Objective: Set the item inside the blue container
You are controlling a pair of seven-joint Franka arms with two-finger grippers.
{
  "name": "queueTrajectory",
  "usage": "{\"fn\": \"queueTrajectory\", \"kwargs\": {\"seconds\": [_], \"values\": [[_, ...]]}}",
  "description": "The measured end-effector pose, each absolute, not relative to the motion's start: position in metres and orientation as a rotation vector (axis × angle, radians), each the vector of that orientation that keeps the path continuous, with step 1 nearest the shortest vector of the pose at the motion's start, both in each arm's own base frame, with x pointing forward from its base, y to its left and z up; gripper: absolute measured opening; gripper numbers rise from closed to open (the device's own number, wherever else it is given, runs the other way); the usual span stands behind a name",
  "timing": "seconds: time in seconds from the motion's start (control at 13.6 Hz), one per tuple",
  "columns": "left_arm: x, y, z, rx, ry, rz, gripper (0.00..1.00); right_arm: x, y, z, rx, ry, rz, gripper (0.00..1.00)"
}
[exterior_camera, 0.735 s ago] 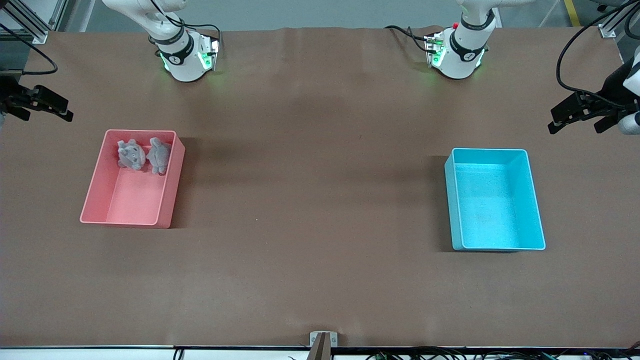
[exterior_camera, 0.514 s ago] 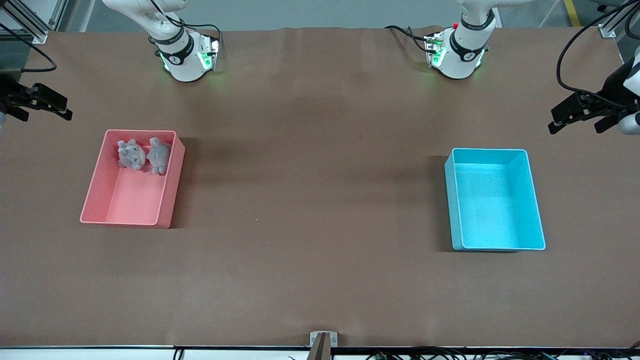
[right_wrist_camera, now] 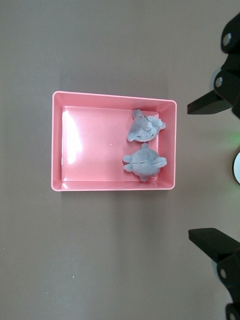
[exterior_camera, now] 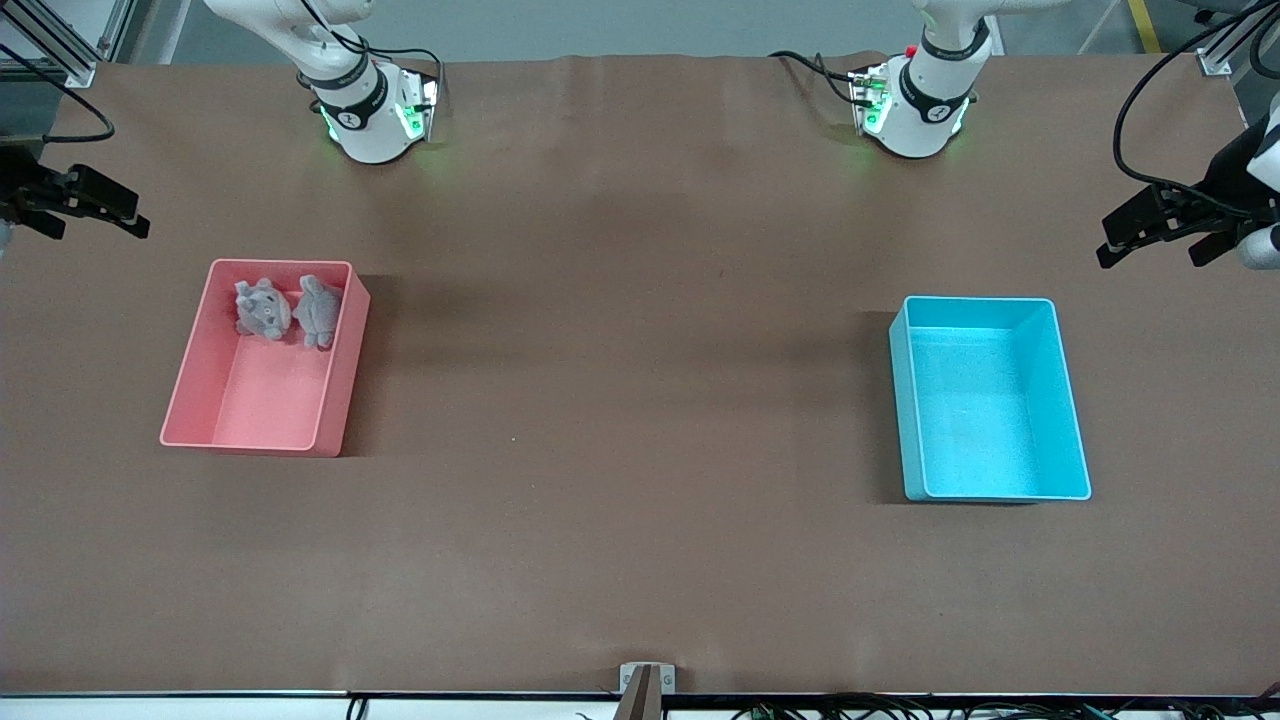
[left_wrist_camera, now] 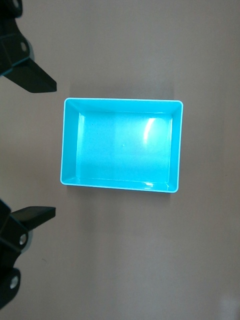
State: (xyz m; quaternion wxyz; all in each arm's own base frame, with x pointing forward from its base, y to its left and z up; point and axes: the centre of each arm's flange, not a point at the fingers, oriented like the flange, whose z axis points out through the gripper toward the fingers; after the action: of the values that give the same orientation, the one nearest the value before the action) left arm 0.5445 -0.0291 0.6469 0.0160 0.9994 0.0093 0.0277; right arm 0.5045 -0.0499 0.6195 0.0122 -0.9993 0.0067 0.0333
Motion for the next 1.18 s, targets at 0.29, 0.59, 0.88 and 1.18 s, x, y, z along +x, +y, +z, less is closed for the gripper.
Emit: {"fn": "queueTrajectory", "kwargs": {"seconds": [0.29,0.59,0.88,1.18], "values": [[0.544,-0.029,0.647,3.108,0.029,0.086,1.0,0.504,-0.053,0.619,-3.114,0.028,0.104,1.0],[0.544,-0.029,0.647,3.108,0.029,0.086,1.0,0.504,-0.056,0.619,-3.113,-0.007,0.104,1.0],[0.544,-0.029,0.647,3.108,0.029,0.086,1.0,0.503,-0.062,0.619,-3.114,-0.011,0.103,1.0],[0.544,-0.029,0.647,3.108,0.029,0.086,1.0,0.503,-0.066,0.619,-3.124,-0.006,0.105,1.0]]}}
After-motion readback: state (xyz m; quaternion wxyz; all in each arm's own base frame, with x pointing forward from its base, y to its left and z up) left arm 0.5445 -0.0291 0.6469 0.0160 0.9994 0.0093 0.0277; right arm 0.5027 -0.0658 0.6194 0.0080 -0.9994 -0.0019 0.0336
